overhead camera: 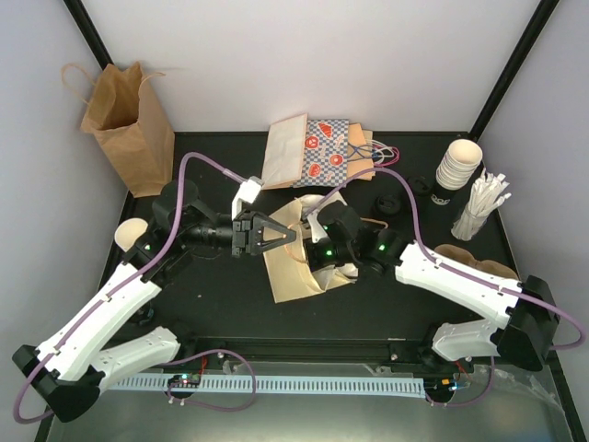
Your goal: Pack the takeout coffee
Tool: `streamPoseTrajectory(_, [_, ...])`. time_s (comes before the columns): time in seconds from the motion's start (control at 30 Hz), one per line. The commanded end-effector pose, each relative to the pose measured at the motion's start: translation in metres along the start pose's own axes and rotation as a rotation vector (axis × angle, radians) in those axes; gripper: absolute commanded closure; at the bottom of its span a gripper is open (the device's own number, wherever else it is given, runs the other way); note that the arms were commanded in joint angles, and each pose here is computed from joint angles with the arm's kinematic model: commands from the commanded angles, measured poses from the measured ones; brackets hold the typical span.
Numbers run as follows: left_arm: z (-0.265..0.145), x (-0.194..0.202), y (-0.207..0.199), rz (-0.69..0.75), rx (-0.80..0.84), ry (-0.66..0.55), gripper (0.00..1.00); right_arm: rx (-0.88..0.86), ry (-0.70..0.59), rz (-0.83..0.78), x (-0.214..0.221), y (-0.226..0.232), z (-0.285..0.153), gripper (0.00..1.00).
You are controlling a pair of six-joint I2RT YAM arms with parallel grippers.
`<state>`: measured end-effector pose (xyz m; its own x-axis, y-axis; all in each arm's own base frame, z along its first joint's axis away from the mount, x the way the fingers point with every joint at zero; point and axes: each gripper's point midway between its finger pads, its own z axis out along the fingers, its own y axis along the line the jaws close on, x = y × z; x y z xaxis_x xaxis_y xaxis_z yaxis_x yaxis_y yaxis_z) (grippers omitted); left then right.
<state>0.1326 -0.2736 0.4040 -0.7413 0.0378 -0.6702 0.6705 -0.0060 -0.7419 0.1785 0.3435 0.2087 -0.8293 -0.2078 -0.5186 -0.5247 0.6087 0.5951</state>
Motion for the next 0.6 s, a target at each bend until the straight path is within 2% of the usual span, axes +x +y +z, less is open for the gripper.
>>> streamPoseTrajectory(0.0, [-0.005,0.015,-0.033,0.06,0.105,0.091,0.98,-0.032,-0.093,-0.013,-0.029,0.017,-0.018,0.99])
streamPoseTrajectory(0.1, [-0.006,0.013,-0.038,0.098,0.105,0.074,0.98,-0.033,-0.103,-0.025,-0.032,0.019,-0.019,0.99])
streamPoseTrajectory(0.33, [-0.009,-0.029,-0.041,0.155,0.05,-0.138,0.99,-0.051,-0.062,-0.043,-0.015,0.018,-0.001,0.99])
streamPoseTrajectory(0.57, [0.001,-0.055,-0.044,0.145,0.075,-0.181,0.98,-0.057,-0.028,0.007,0.0,0.012,0.012,0.99])
